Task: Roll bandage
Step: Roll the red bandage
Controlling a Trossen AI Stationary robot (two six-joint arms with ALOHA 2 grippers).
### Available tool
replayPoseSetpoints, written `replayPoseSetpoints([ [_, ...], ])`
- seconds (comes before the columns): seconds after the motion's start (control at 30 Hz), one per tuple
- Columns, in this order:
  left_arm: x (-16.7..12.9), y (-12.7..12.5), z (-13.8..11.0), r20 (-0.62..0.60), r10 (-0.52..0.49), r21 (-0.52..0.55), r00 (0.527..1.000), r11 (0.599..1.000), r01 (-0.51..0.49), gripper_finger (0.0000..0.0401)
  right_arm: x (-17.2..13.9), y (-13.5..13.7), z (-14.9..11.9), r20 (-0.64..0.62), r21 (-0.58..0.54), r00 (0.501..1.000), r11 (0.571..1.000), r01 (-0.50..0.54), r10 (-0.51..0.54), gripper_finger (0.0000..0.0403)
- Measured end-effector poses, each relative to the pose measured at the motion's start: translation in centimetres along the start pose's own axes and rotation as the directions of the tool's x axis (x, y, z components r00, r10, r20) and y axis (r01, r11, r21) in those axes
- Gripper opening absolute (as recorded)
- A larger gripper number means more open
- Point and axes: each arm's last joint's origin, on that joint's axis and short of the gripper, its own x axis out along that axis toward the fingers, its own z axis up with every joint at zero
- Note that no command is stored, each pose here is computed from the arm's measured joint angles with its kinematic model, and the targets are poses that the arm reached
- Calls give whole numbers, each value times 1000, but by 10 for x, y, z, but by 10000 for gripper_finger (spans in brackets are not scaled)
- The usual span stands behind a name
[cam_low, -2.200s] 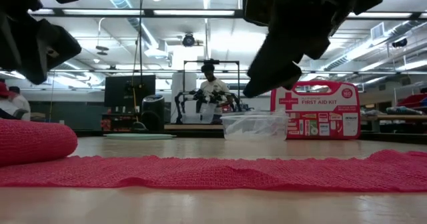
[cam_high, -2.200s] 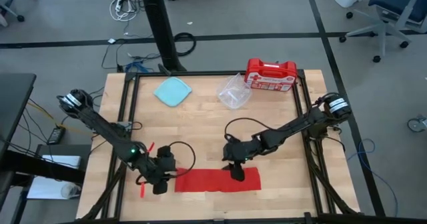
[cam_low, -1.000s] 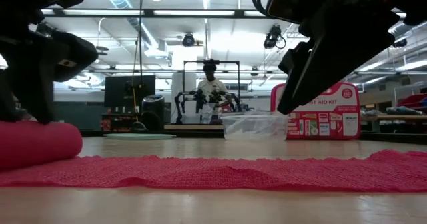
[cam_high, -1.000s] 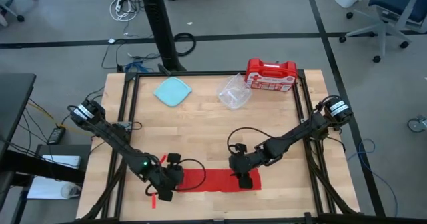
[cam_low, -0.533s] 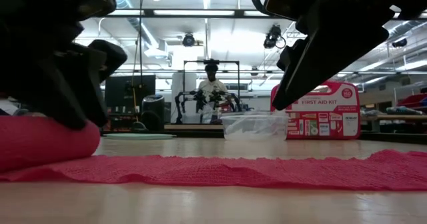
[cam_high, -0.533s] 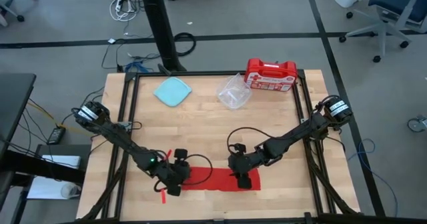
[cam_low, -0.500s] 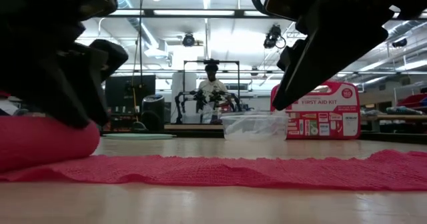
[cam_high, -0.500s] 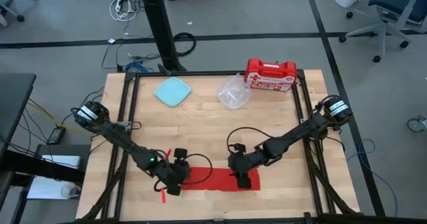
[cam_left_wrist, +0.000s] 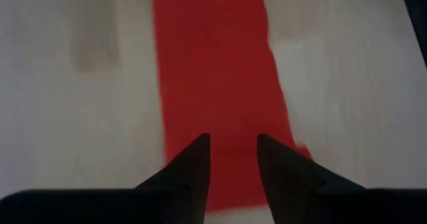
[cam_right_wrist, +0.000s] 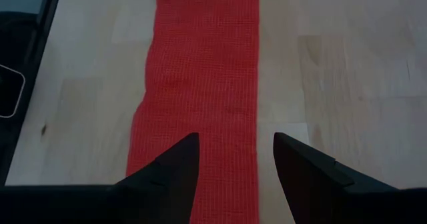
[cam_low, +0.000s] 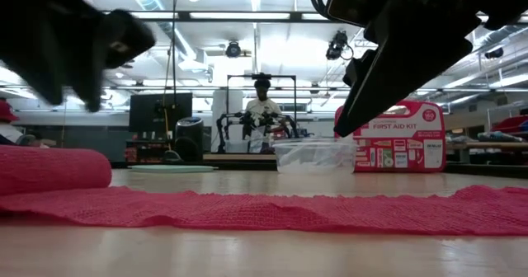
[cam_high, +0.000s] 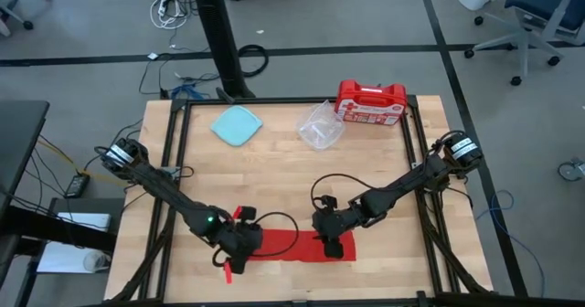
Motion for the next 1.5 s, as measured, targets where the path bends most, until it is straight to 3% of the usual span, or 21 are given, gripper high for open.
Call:
replayPoseSetpoints([
  [0.17, 0, 1, -8, -104, -31, -25, 994, 999, 28, 127, 0, 1, -1, -9, -2, 1000, 1000, -7, 7, 191],
  [0.67, 25, -1, -18, -184, -2, 48, 983, 999, 11, 127, -1, 4, -3, -17, 16, 1000, 1000, -14, 14, 191],
  [0.97, 30, -4, -7, -56, -5, 38, 998, 999, 7, 127, -1, 4, -3, -16, 32, 1000, 999, -14, 14, 191],
  [1.2, 32, -3, -4, -23, 20, 102, 1000, 995, -17, 127, -5, 2, -6, -59, 45, 998, 999, 1, 2, 191],
  [1.5, 60, 1, 7, 73, 31, 160, 997, 986, -42, 127, -13, 8, 1, -69, 76, 998, 997, 0, 5, 191],
])
